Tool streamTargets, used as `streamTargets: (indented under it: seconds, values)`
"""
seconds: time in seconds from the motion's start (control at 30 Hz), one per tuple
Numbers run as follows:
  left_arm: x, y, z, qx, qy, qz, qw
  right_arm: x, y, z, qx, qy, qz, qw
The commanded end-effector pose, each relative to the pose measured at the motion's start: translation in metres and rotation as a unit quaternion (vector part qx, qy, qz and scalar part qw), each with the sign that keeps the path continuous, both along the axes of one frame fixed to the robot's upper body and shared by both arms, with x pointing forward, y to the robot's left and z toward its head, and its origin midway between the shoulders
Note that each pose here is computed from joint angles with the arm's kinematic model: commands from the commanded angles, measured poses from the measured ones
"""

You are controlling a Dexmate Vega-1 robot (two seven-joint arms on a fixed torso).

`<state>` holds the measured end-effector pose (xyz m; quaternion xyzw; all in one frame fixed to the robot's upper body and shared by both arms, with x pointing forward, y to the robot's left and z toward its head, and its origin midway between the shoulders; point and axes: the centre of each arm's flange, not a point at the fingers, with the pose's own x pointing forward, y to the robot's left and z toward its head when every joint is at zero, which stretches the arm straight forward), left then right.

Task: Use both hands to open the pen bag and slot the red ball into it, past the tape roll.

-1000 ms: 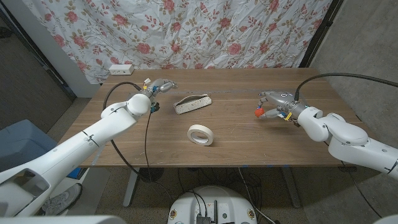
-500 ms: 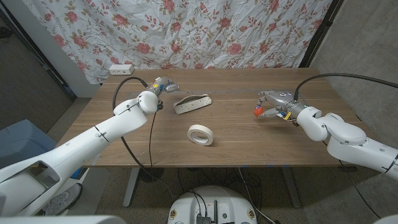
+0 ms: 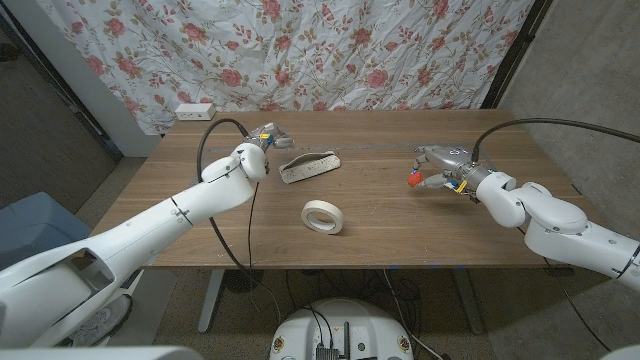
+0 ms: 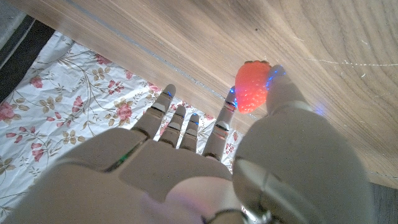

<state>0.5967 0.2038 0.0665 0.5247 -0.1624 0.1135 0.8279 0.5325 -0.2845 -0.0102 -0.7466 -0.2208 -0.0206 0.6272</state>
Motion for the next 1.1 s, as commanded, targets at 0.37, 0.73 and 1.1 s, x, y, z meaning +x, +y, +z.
streamTargets:
  seconds: [0.37, 0.73, 1.1]
  values:
    - [0.004, -0.036, 0.013, 0.073, 0.029, 0.066, 0.995, -0.001, 0.004, 0.000, 0.002, -0.011, 0.007, 0.9999]
    - [0.013, -0.047, 0.015, 0.100, 0.055, 0.085, 0.990, -0.002, 0.005, 0.001, 0.007, -0.018, 0.007, 0.9998]
    - [0.021, -0.049, 0.007, 0.107, 0.069, 0.096, 0.987, 0.002, 0.009, 0.005, 0.013, -0.031, 0.010, 0.9994]
